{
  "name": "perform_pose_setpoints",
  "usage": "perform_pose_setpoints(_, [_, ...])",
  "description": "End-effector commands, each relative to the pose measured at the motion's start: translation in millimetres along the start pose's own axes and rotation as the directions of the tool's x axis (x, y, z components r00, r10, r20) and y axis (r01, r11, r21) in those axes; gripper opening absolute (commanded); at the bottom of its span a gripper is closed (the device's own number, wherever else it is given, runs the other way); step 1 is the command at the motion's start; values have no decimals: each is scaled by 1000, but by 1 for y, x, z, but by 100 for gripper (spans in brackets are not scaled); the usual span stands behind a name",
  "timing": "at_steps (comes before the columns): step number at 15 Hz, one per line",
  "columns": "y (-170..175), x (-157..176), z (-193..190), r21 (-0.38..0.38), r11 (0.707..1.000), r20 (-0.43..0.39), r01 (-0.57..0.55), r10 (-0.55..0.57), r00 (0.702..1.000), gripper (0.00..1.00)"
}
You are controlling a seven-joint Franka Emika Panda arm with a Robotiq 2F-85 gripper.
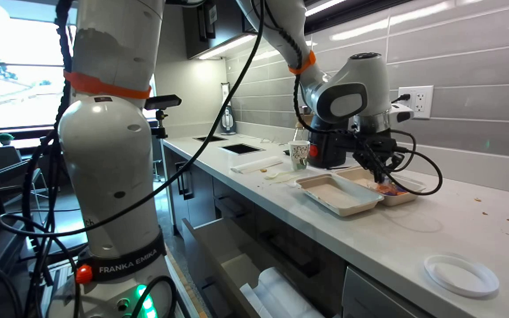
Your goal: Remove one orange object from upper segment of the takeaway pack and put it in the lower segment
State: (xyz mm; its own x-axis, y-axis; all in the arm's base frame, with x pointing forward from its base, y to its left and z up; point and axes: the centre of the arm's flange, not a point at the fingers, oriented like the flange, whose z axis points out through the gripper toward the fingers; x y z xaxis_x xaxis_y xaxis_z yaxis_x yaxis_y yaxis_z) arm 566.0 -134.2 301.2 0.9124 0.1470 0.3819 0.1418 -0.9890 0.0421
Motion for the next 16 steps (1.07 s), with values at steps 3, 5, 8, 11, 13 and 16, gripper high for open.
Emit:
perform_pose_setpoints(3, [-3,-1,-39,11,1000,64,-30,29,998,2])
perform_pose_setpoints(5, [1,-1,-51,20,999,69,-32,30,997,2])
perform_pose_setpoints(8, [6,-2,-67,59,998,80,-24,19,997,2])
perform_pose_setpoints(11, [10,-4,-80,81,996,83,-22,15,996,2])
perform_pose_setpoints(13, [12,-4,-89,96,995,80,-18,11,997,2])
perform_pose_setpoints(16, [10,-6,-96,151,989,95,3,-17,995,2])
